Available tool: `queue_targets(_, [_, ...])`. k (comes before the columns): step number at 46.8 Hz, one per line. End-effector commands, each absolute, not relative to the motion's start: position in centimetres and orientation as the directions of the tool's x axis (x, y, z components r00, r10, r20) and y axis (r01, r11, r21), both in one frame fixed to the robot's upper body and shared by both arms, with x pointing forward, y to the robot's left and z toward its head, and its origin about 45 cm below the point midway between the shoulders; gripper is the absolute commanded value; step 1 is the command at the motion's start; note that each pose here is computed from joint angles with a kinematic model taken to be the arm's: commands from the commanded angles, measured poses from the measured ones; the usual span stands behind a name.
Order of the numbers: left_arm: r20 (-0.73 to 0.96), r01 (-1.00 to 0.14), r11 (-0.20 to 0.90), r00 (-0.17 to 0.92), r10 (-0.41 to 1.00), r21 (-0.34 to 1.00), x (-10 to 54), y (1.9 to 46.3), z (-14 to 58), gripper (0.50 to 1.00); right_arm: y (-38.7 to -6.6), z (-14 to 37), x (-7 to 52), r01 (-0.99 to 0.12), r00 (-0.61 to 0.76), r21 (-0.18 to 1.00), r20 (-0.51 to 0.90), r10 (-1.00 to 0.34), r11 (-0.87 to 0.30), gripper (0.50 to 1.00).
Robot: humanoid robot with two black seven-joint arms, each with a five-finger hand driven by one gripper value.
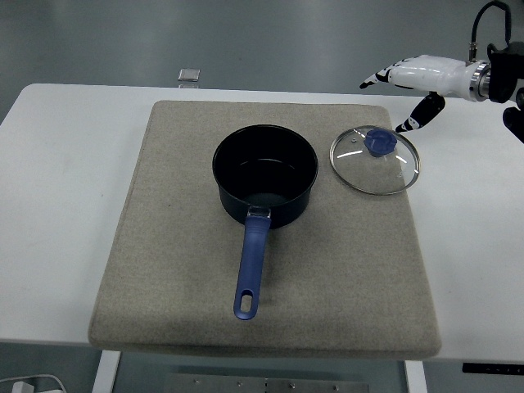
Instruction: Lift the pot lid and place it to the right of the pot.
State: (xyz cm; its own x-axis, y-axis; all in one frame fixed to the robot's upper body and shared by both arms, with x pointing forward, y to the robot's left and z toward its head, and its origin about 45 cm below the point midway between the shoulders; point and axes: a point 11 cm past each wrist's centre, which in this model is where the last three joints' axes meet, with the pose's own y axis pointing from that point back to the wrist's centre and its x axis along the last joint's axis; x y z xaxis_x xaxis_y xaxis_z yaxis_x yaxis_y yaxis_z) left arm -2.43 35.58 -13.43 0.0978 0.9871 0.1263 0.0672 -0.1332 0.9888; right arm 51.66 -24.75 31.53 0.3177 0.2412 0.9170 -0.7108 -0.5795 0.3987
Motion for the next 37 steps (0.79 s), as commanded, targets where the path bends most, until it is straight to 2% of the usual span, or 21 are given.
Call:
queue_targets(1, [0.126,0.067,-0.133,0.098,0.987,0.989,-2.4,35.6,-13.4,1.0,-24.5,32.1,51.8,-0.715,0.302,0.383,0.924,0.235,-0.585,0.915])
queue_targets(4, [0.126,0.067,-0.133,0.097,0.987,0.989,-2.4,35.6,-13.4,1.0,-23.9,33.8,52.2,-0.73,0.272,0.314,0.948,0.164,-0.607,0.915])
queue_targets(11, [0.126,0.067,-0.133,0.098,0.987,0.989,-2.4,35.6,-13.4,1.0,-22.5,37.3,52.9,-0.762,0.242,0.105,0.962,-0.131,-0.639,0.915])
queue_targets(16, [0.126,0.067,-0.133,0.097,0.987,0.989,-2.4,35.6,-13.4,1.0,-22.4,39.8,53.3,-0.779,0.23,-0.027,0.917,-0.325,-0.626,0.915])
queue_targets(21, [0.126,0.067,-0.133,0.097,0.987,0.989,-2.4,35.6,-13.4,1.0,-22.6,40.9,53.4,-0.793,0.238,-0.109,0.849,-0.471,-0.599,0.913])
queue_targets(29, [0.126,0.067,-0.133,0.097,0.987,0.989,-2.4,35.6,-13.4,1.0,-23.4,41.9,53.7,-0.816,0.282,-0.218,0.66,-0.697,-0.536,0.913])
queue_targets(37, [0.126,0.067,-0.133,0.097,0.987,0.989,-2.4,35.6,-13.4,1.0,-24.7,42.9,53.9,-0.843,0.299,-0.326,0.378,-0.876,-0.428,0.913])
